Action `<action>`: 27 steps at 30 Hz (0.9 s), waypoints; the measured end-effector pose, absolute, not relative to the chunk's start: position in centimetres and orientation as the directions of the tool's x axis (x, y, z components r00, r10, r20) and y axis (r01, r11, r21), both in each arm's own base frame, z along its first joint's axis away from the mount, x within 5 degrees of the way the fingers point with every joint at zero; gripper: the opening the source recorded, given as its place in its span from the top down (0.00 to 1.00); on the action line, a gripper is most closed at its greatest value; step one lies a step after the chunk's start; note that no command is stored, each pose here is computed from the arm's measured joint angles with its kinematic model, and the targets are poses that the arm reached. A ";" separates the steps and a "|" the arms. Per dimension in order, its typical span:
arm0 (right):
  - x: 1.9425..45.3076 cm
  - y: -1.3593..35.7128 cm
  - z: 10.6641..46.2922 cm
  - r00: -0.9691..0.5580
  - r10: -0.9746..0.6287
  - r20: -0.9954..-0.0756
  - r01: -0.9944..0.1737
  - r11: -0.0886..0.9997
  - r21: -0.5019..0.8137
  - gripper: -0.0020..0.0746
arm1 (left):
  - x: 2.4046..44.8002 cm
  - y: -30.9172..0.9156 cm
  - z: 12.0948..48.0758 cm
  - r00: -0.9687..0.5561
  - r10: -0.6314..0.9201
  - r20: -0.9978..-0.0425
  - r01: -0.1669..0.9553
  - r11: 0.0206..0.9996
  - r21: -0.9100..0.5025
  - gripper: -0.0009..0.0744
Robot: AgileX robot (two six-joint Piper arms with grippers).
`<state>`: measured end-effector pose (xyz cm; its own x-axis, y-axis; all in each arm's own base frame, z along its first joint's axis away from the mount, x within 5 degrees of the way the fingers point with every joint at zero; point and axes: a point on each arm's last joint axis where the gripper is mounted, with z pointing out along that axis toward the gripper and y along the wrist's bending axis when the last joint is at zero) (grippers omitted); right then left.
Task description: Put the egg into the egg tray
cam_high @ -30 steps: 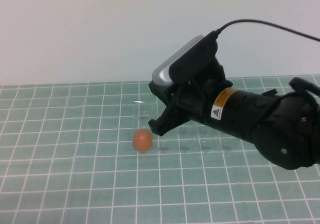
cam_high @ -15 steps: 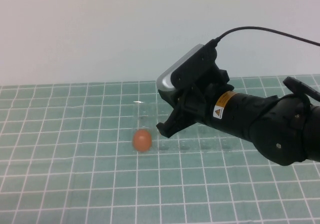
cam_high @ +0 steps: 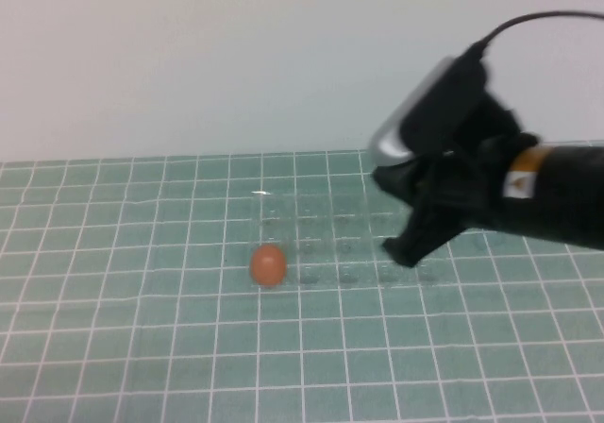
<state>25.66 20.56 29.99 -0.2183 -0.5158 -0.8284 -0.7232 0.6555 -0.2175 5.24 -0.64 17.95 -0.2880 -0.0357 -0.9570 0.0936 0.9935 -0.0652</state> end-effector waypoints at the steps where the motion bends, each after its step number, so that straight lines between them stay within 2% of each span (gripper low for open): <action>1: 25.3 19.9 30.4 -0.210 -0.513 -0.832 -0.715 0.661 -0.227 0.98 | 5.2 -0.6 18.0 -0.288 -0.036 -0.957 0.094 0.993 -0.065 0.99; 7: 22.0 12.6 33.6 -0.153 -0.468 -0.870 -0.589 0.751 -0.300 0.98 | 5.2 -0.6 18.0 -0.288 -0.036 -0.957 0.094 0.993 -0.065 0.99; 11: 18.5 6.9 34.0 -0.138 -0.408 -0.903 -0.427 0.846 -0.318 0.98 | 5.2 -0.6 18.0 -0.288 -0.036 -0.957 0.094 0.993 -0.065 0.99; 14: 15.6 4.0 33.9 -0.092 -0.361 -0.928 -0.303 0.898 -0.319 0.98 | 5.2 -0.6 18.0 -0.288 -0.036 -0.957 0.094 0.993 -0.065 0.99; 18: 12.6 2.3 32.8 -0.038 -0.309 -0.950 -0.202 0.934 -0.295 0.98 | 5.2 -0.6 18.0 -0.288 -0.036 -0.957 0.094 0.993 -0.065 0.99; 27: 9.4 1.3 25.4 -0.146 -0.217 -0.965 -0.166 0.967 -0.192 0.98 | 5.2 -0.6 18.0 -0.288 -0.036 -0.957 0.094 0.993 -0.065 0.99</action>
<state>9.38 1.27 25.42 -0.1459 -0.2166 -0.9653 -0.1665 0.9672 -0.1919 5.24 -0.64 17.95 -0.2880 -0.0357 -0.9570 0.0936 0.9935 -0.0652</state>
